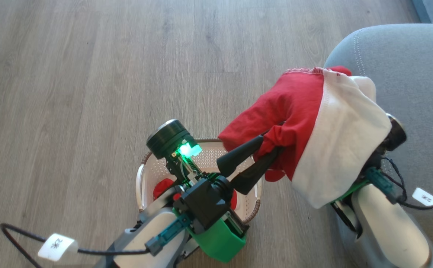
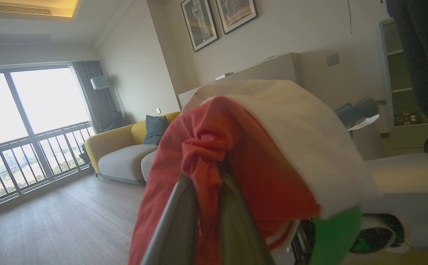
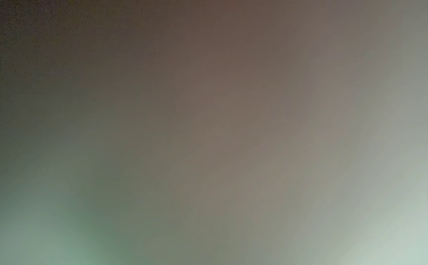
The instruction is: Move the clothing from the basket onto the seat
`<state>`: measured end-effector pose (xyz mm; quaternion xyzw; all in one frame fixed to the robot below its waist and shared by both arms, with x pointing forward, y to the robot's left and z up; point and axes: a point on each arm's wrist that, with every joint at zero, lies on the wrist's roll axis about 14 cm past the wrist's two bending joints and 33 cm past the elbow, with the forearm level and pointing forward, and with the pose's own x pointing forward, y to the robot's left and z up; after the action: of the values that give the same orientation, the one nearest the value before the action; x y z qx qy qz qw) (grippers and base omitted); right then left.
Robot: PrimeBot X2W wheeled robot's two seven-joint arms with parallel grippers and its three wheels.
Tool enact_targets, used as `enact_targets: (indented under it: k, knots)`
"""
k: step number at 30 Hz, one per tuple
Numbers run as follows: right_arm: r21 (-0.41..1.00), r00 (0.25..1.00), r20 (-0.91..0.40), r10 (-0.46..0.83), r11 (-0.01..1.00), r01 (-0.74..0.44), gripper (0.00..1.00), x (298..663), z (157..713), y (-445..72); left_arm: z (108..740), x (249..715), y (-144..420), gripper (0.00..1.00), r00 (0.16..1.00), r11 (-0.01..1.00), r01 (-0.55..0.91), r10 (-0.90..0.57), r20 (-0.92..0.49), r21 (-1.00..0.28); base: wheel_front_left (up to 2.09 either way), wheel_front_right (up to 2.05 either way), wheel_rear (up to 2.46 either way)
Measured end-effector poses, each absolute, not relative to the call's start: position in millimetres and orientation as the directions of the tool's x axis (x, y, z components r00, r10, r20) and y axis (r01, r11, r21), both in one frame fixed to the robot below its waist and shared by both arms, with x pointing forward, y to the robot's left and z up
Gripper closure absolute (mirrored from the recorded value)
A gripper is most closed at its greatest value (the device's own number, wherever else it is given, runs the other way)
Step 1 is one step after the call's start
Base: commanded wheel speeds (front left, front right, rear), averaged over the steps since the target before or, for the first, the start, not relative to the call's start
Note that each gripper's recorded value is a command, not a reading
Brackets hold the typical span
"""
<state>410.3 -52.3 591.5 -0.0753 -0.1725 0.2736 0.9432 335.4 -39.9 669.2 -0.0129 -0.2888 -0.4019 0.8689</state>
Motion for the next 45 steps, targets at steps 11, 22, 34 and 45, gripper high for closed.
enact_targets:
  k: [11, 22, 34, 45]
  knots:
    - [-0.115, 0.828, 0.399, 0.394, 0.917, -0.381, 1.00, 409.2, 623.7, -82.3, 672.1, 330.1, -40.6, 1.00, 0.505, 0.676, 0.706, -0.690, 0.518, 0.212, 0.00, 0.00, 0.00]
    - [-0.084, 0.825, 0.439, 0.355, 0.931, -0.356, 1.00, 401.0, 635.0, -89.3, 669.8, 327.2, -35.3, 0.00, 0.526, 0.697, 0.682, -0.678, 0.514, 0.221, 0.00, 0.00, 0.00]
    - [-0.058, 0.829, 0.494, 0.263, 0.961, -0.271, 1.00, 406.2, 652.6, -116.6, 662.5, 333.9, -33.3, 0.00, 0.547, 0.707, 0.670, -0.675, 0.495, 0.223, 0.00, 0.00, 0.00]
    - [-0.037, 0.827, 0.548, 0.127, 0.991, -0.128, 1.00, 409.3, 671.5, -162.4, 646.8, 339.9, -35.4, 0.00, 0.566, 0.701, 0.678, -0.690, 0.452, 0.220, 0.00, 0.00, 0.00]
